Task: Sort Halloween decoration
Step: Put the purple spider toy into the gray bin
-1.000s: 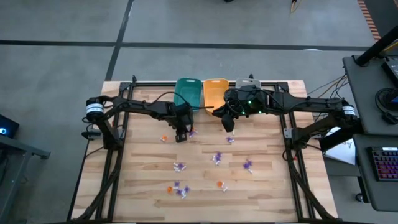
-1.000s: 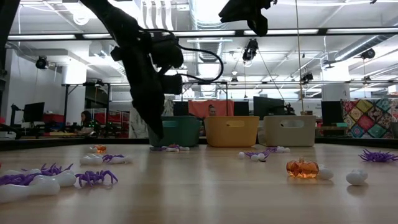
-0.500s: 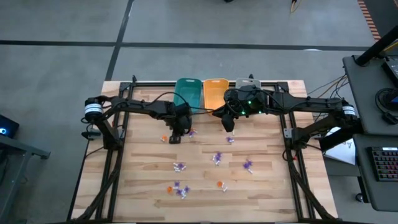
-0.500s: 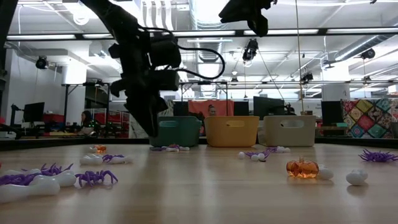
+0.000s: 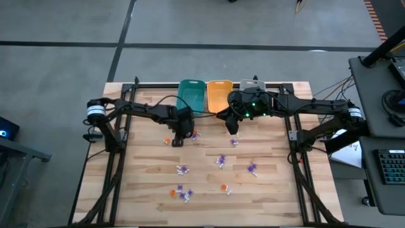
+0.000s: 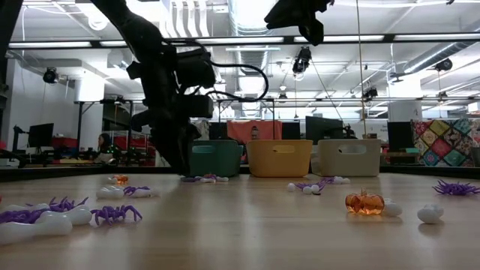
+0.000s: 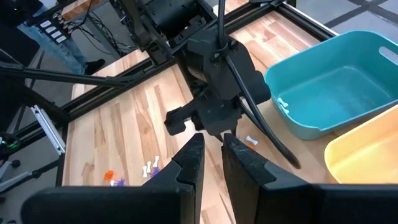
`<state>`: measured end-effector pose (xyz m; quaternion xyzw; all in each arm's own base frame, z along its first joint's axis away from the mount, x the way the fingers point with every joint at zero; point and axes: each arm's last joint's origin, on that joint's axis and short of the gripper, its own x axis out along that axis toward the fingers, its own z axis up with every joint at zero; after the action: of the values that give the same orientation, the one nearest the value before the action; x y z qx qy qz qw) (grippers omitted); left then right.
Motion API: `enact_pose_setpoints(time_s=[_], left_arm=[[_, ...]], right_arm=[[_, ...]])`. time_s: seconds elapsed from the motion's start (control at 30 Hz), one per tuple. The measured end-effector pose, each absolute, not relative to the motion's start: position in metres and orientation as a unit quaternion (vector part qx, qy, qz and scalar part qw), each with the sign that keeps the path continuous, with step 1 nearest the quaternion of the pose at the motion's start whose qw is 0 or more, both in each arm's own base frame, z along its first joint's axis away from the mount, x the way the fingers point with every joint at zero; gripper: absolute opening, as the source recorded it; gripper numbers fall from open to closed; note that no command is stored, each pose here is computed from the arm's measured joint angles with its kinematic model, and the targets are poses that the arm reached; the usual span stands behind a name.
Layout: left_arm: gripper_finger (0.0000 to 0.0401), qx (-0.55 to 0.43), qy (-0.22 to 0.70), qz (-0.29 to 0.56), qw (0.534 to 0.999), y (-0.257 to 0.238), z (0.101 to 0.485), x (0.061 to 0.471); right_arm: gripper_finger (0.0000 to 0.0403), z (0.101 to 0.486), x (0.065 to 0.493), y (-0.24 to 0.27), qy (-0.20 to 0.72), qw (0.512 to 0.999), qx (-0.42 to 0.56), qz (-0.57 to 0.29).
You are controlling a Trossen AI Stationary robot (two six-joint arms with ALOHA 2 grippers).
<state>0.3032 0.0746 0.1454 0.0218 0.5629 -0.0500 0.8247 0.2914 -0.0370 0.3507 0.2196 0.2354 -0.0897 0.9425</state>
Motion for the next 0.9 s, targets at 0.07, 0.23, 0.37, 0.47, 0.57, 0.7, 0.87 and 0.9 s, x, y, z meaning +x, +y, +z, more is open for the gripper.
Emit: enact_pose_setpoints(time_s=[0.07,0.23,0.37,0.47,0.57,0.7,0.87,0.9], left_arm=[[0.0093,0.021,0.566,-0.052,0.822,0.0735,0.1428,0.3028],[0.0092,0.019,0.569,-0.049,0.82,0.0735,0.1392,0.3029],[0.0084,0.018,0.572,-0.047,0.819,0.0733,0.1381,0.3021],[0.0075,0.014,0.572,-0.044,0.819,0.0734,0.1379,0.302],[0.0062,0.012,0.569,-0.04,0.821,0.0733,0.1365,0.3017],[0.0034,0.002,0.569,-0.031,0.822,0.0733,0.1348,0.3008],[0.0004,-0.01,0.569,-0.021,0.822,0.0733,0.1344,0.3006],[0.0003,-0.01,0.569,-0.021,0.822,0.0733,0.1345,0.3006]], right_arm=[[0.0048,0.3507,0.2914,-0.037,0.235,0.942,0.22,-0.09],[0.0048,0.3509,0.2914,-0.037,0.235,0.942,0.22,-0.09],[0.0047,0.3509,0.2913,-0.0374,0.234,0.943,0.218,-0.097],[0.0048,0.3509,0.2913,-0.0377,0.233,0.943,0.217,-0.101],[0.0047,0.3509,0.2913,-0.0378,0.233,0.942,0.217,-0.102],[0.0047,0.3508,0.2913,-0.0378,0.233,0.942,0.217,-0.102],[0.0047,0.3509,0.2913,-0.0378,0.233,0.943,0.217,-0.102],[0.0047,0.3508,0.2913,-0.0378,0.233,0.942,0.217,-0.102]])
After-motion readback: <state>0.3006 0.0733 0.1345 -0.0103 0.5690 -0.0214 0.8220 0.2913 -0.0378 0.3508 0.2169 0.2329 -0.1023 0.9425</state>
